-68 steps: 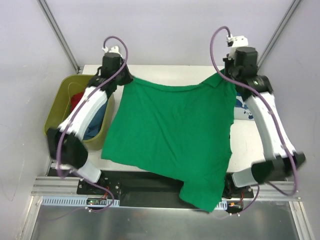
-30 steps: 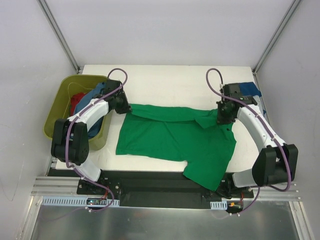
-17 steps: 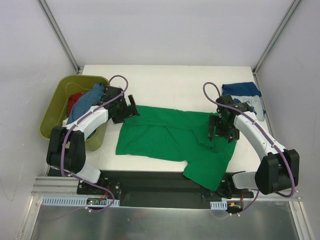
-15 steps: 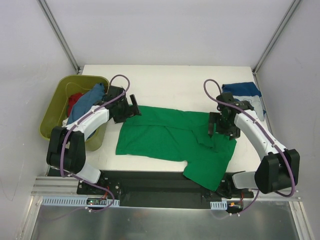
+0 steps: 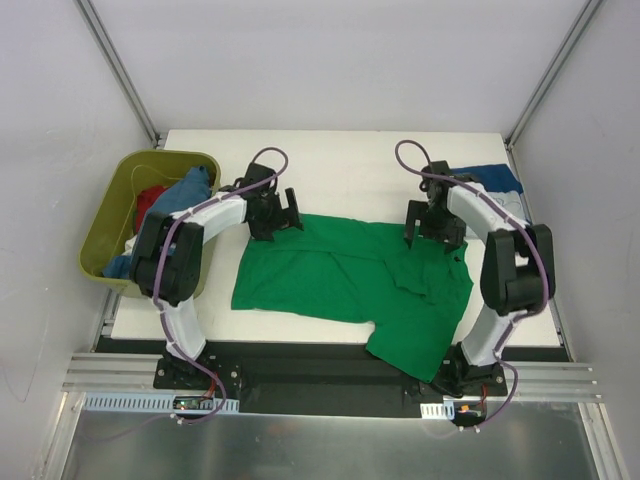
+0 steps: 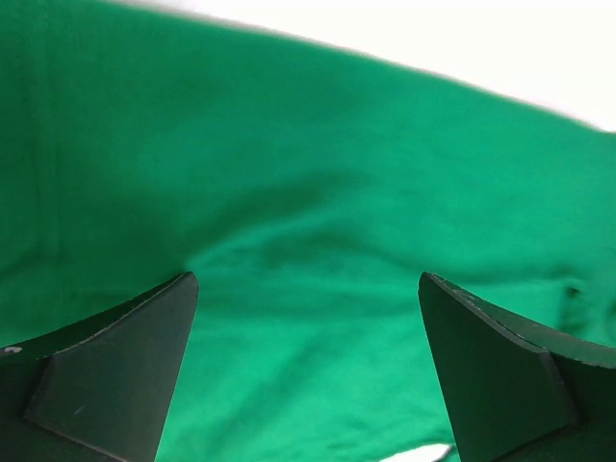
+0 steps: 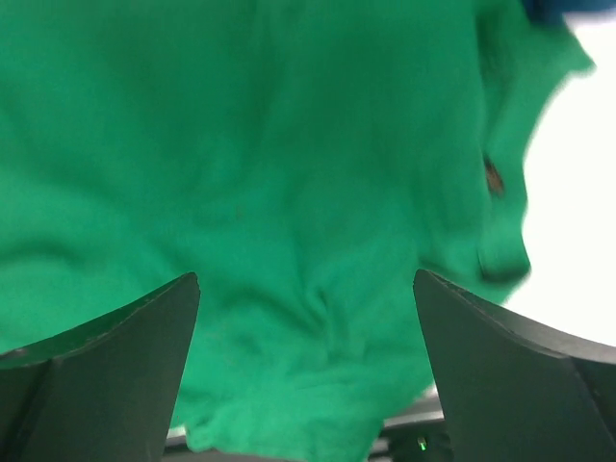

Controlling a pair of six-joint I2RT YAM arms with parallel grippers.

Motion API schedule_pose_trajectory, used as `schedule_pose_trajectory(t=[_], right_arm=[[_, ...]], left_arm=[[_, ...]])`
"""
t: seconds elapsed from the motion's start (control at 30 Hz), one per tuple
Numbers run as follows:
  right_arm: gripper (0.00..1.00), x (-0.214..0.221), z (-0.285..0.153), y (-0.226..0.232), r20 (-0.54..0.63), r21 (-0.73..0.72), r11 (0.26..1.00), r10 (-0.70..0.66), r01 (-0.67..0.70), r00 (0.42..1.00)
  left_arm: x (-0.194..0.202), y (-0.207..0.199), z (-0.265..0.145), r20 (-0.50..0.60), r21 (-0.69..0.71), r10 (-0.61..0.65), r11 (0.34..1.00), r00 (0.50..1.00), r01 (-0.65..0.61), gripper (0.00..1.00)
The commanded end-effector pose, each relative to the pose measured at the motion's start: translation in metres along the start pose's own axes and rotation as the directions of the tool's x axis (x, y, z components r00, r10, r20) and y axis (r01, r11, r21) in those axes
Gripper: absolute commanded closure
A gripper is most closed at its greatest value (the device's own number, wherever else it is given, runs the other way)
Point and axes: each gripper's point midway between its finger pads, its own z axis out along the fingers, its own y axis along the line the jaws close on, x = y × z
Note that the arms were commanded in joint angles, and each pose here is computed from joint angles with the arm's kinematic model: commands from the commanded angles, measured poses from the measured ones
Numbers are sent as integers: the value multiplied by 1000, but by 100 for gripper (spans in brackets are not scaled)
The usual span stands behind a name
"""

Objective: Fold and stack the t-shirts
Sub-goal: Fold the flattened tshirt in 1/3 of the way

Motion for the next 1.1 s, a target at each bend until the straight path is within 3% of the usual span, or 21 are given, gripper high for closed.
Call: schedule_pose_trajectory(t=[0.0, 0.1, 0.3, 0.57, 0.83, 1.07], right_arm=[[3, -38, 28, 11, 9, -48, 998, 35, -35, 999], [3, -52, 50, 14, -29, -63, 996, 54, -56, 998], [3, -70, 80, 9, -92, -48, 997, 51, -56, 994], [3, -124, 82, 28, -35, -135, 990, -34, 29, 999], [3, -143, 63, 40, 26, -190, 977, -91, 94, 995], [3, -127, -22, 42, 198, -163, 969, -151, 184, 968]], left_arm=[[-1, 16, 26, -52, -52, -1, 999, 999, -2, 0], [-11, 47, 36, -34, -153, -50, 987, 998, 44, 1], [-30, 79, 45, -30, -216, -98, 972, 995, 89, 1], [-66, 91, 62, -9, -234, -129, 965, 992, 123, 1], [-101, 50, 35, 55, -123, -65, 990, 996, 71, 1], [-94, -3, -33, 167, -83, 68, 995, 984, -55, 1]])
